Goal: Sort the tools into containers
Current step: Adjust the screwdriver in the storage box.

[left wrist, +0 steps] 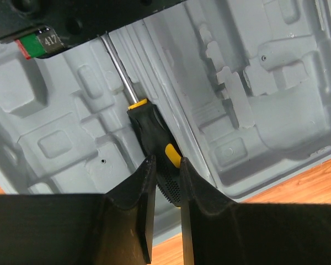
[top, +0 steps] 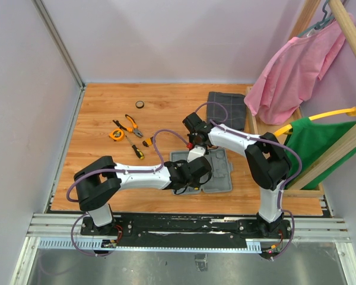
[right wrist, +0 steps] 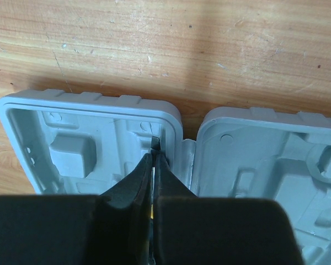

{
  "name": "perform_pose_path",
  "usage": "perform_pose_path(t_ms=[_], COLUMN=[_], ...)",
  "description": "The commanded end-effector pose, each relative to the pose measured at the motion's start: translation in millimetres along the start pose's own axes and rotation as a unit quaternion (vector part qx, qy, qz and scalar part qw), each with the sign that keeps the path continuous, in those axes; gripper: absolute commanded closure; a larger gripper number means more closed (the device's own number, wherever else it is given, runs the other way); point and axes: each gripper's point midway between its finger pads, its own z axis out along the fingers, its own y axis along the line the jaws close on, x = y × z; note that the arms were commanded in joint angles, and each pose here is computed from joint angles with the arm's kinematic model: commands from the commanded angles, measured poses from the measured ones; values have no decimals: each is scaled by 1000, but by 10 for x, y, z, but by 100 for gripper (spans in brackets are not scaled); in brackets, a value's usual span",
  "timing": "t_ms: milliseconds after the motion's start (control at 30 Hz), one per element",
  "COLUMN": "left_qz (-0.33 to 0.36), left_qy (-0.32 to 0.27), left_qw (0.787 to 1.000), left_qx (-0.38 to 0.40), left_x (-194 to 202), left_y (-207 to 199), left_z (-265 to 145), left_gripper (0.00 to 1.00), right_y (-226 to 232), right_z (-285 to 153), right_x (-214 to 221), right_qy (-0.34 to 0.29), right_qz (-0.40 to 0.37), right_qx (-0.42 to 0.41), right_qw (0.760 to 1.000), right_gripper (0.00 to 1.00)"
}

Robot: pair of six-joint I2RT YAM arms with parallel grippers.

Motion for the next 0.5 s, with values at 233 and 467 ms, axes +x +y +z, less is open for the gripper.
perform_pose_path(t_ms=[233,467], left_qz=[109,101], left_qy=[366,398], left_qw=[920,908], left_qx=[-85,-80], left_x=[2115,2349], left_y=[1035,1120], left_z=[17,6], left_gripper=[98,100], right_y=[-837,-877], right_z=[666,692], right_x=[1347,1379], right_qy=[198,201], right_qz=[-55,-62], right_qx=[172,186], right_qw=[963,960], right_gripper=[99,99])
